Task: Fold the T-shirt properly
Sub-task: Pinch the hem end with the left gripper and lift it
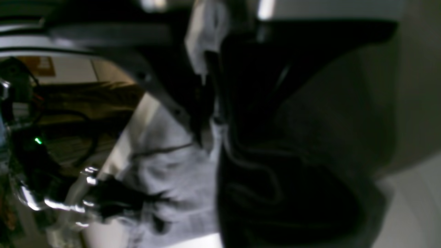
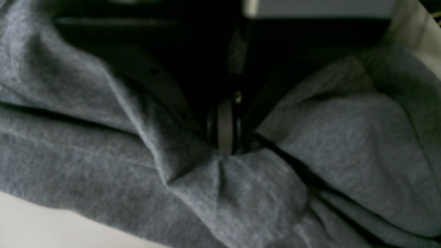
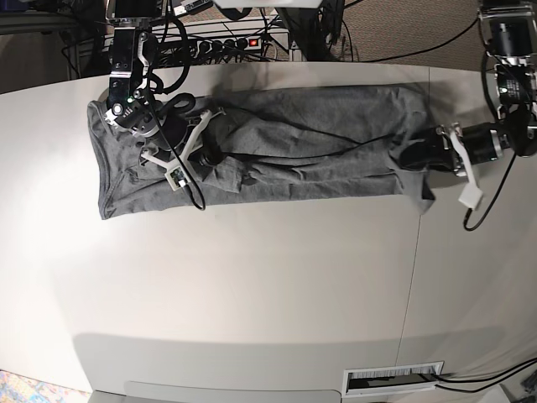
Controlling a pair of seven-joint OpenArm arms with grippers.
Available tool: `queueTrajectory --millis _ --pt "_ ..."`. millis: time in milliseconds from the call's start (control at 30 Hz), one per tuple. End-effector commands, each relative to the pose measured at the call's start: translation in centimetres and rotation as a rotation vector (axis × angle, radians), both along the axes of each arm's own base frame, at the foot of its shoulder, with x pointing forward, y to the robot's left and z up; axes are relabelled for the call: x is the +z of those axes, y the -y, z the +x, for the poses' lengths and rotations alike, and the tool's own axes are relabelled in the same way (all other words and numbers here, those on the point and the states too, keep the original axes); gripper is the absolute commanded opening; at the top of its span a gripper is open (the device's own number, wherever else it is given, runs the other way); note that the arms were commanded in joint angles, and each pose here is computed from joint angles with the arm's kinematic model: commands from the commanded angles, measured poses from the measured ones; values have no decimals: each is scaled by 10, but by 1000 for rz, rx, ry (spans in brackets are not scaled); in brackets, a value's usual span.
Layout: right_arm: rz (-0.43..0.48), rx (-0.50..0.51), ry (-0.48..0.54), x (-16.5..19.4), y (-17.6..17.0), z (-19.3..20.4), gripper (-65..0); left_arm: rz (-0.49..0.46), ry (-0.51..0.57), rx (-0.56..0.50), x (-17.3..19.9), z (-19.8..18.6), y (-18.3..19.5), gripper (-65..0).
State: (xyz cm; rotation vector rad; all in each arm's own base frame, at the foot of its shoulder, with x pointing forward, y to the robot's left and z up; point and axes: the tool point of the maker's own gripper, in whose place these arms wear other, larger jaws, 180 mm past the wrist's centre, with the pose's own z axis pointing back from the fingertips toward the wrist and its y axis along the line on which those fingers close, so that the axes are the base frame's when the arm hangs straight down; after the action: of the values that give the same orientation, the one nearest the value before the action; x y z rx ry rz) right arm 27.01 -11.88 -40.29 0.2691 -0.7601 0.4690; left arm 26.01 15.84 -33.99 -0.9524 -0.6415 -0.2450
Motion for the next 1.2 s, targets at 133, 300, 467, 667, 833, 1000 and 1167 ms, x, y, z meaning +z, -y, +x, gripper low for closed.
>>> queueTrajectory --millis 133,300,467,667,833,1000,1167 --pt "-52 -6 -24 -5 9 -2 -650 -62 168 -61 45 7 38 -650" --pt "-50 -6 -20 -4 9 -1 -650 -135 202 -81 55 0 70 -650" --pt "-49 -6 -19 -4 9 -1 -650 -243 179 -127 54 -12 113 -650" --pt "-51 -6 -23 -5 9 -2 -650 -322 197 -127 58 -10 158 -650" --pt "-55 -6 -29 -5 10 -3 -650 -172 225 -137 32 -8 174 -650" --pt "-54 -6 -28 -5 10 -2 -650 -115 214 -200 20 -18 187 -608" --pt "-53 -6 -25 -5 9 -2 -650 -113 216 -206 20 -19 188 -379"
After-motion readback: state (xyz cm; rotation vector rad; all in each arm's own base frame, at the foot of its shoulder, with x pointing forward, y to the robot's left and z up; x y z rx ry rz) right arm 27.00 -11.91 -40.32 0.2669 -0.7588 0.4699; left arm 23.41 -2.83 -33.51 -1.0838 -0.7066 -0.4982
